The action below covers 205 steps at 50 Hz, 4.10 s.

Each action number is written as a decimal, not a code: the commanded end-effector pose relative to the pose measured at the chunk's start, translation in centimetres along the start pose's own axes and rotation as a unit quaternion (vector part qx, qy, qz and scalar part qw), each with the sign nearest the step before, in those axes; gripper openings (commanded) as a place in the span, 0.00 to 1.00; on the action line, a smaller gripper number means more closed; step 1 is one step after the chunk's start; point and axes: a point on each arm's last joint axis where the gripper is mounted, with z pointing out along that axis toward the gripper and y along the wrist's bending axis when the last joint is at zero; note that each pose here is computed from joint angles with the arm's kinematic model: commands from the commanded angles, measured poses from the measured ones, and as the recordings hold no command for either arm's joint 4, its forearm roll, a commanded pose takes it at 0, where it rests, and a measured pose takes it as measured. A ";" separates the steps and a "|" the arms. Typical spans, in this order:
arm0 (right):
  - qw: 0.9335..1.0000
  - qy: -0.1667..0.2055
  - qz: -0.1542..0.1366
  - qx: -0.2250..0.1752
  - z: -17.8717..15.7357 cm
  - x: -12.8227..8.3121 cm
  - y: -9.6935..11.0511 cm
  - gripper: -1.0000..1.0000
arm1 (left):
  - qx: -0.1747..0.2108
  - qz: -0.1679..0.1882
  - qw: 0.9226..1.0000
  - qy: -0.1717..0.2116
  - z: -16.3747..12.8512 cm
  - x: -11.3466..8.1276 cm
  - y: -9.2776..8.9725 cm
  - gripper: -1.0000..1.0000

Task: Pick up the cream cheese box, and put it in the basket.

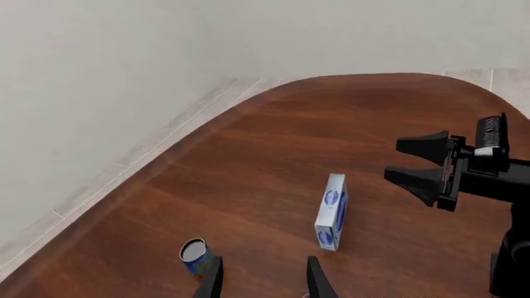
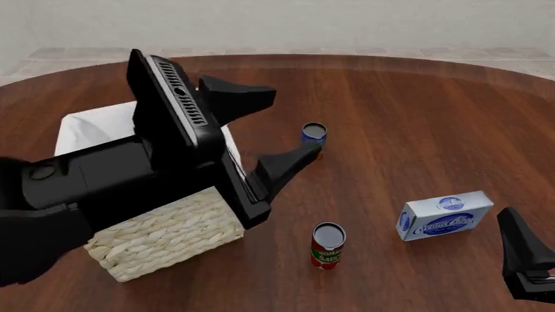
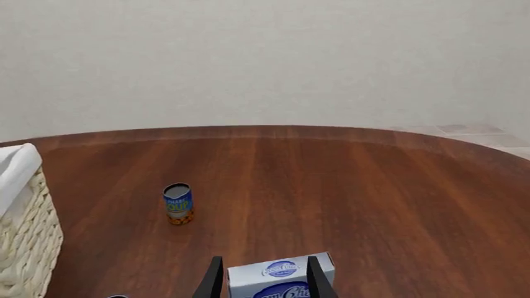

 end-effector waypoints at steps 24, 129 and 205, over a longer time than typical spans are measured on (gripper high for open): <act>1.000 0.000 -0.001 -0.001 0.0 0.0 0.0 1.00 | 0.040 0.006 0.997 0.063 4.0 0.9 -1.5 1.00; 1.000 -0.001 0.010 0.004 0.0 0.0 0.0 1.00 | 0.127 0.038 0.977 0.166 12.4 3.6 -6.8 1.00; 1.000 -0.002 0.015 0.005 0.0 0.0 -0.1 1.00 | 0.142 0.035 0.969 0.197 16.7 6.7 -9.0 1.00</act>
